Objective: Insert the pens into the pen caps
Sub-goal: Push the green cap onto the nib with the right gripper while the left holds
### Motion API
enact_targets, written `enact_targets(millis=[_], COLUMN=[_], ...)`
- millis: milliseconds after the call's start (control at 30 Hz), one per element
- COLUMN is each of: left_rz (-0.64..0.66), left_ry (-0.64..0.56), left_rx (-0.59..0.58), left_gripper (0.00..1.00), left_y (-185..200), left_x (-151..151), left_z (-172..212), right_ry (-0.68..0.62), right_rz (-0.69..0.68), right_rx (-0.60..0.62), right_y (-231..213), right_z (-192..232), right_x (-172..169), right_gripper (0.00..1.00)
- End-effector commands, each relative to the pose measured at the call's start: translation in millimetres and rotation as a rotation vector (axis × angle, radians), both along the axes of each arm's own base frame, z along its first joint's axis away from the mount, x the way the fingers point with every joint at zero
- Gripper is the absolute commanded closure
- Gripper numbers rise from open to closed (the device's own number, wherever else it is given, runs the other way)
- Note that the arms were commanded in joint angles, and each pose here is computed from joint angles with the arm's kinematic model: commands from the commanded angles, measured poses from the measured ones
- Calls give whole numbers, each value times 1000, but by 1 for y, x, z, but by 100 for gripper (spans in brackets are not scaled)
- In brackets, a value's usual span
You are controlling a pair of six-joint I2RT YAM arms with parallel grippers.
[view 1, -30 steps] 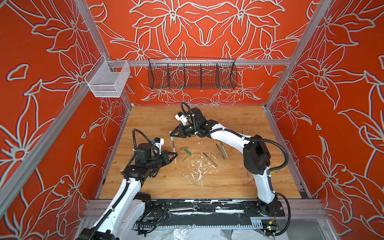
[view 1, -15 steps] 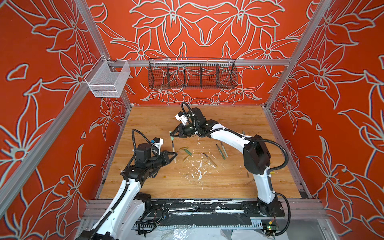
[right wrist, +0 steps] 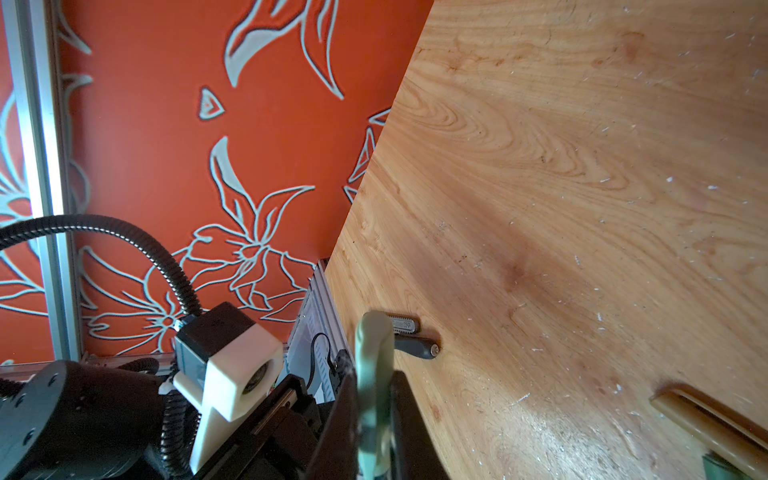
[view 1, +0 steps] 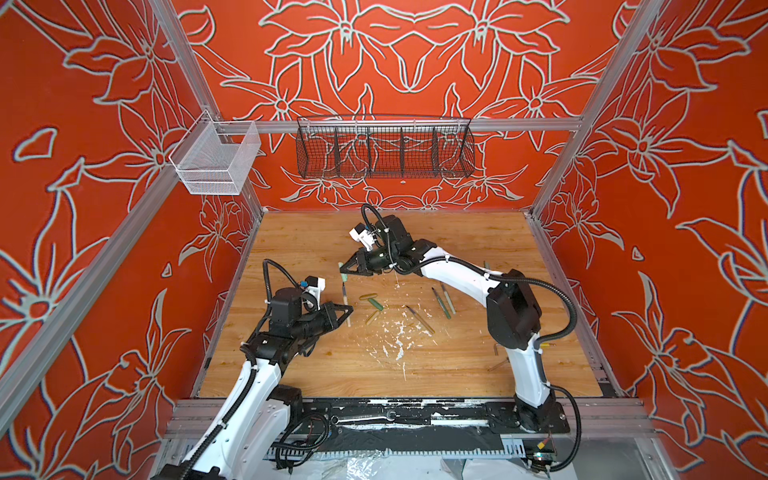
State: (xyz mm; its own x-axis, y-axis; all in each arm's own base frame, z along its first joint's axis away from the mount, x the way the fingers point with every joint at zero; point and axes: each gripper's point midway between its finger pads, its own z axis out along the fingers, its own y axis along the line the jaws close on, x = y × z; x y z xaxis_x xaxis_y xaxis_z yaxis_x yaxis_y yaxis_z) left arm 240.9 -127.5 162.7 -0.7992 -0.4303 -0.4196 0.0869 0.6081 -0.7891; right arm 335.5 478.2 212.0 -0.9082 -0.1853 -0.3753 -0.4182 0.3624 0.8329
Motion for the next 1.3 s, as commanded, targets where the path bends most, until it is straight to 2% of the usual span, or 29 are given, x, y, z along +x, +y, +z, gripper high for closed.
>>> enact_targets(millis=[0,567,767,1067,1267], left_rz=[7,25,61,138,97], left_ry=[-33,-89,-183,-386,-446], left_rx=[11,2,-2,33,35], left_gripper=[100,100,100,100,100], left_y=[3,7,11,23,16], left_x=[2,8,19,37,55], left_z=[7,19,33,66,97], right_ry=[-26,-63,-60,-57,-64], right_rz=[47,139,146,151,191], right_rx=[15,-8,-6,-26,-48], right_y=[1,16,18,17,14], right_z=[11,14,16,17,15], right_x=[-12,-34,-36,-36,-43], right_gripper=[100,100,100,100,100])
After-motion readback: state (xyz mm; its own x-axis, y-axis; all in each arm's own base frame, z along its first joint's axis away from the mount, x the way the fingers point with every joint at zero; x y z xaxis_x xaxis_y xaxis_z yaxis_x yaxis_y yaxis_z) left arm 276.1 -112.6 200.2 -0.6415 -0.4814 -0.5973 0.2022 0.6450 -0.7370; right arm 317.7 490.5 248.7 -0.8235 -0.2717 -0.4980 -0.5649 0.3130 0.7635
